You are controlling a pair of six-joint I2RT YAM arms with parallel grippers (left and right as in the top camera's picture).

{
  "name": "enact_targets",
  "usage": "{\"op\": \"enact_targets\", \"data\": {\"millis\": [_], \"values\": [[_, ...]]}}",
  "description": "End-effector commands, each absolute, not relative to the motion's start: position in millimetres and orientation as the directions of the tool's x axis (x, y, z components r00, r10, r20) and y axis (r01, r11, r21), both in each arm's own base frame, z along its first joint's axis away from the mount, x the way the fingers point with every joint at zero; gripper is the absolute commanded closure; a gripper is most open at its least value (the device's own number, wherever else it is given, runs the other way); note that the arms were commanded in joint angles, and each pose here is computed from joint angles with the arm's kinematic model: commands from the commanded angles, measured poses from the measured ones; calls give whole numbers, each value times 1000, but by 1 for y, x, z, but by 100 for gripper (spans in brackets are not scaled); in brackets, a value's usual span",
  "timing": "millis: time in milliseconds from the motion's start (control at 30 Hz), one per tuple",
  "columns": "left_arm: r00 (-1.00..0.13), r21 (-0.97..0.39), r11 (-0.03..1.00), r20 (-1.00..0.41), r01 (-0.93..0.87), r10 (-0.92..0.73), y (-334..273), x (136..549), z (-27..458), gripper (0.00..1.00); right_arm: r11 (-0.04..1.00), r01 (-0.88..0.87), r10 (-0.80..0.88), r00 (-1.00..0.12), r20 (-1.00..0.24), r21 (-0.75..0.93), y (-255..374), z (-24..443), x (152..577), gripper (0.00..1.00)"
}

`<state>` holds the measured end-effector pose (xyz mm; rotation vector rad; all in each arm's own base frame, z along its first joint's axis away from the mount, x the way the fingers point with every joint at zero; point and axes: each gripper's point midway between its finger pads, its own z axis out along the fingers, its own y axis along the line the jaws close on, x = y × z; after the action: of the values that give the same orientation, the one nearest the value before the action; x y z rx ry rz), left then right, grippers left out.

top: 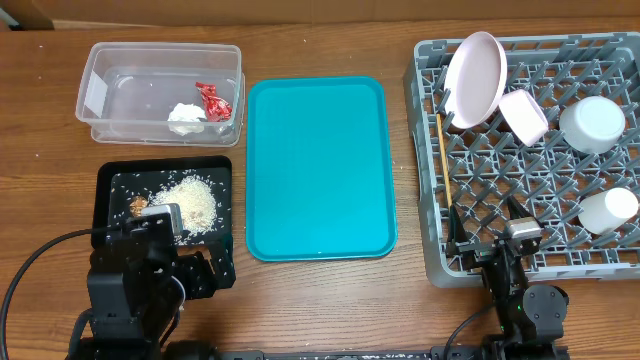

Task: Sort waste into correct bins and load items into the dishwasher

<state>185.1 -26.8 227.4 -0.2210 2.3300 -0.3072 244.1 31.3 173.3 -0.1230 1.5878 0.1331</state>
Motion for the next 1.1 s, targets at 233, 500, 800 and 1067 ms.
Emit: {"op": "enact_targets", "data": {"millis": [233,500,800,1067], "values": [[-693,-295,953,-672,-74,-261,-27,184,227,0,989,-149,-3,-16,-1000,0,29,172,245,0],[-693,-295,953,-672,-74,-261,-27,184,227,0,989,-149,-3,-16,-1000,0,29,172,245,0],[-646,-206,970,-725,-129,-240,-7,178,221,0,989,-149,-3,-16,-1000,0,29,172,245,0],[-479,-207,977,-853,-55,-208,-9,195,191,0,989,-149,-3,-16,-1000,0,29,172,245,0]]}}
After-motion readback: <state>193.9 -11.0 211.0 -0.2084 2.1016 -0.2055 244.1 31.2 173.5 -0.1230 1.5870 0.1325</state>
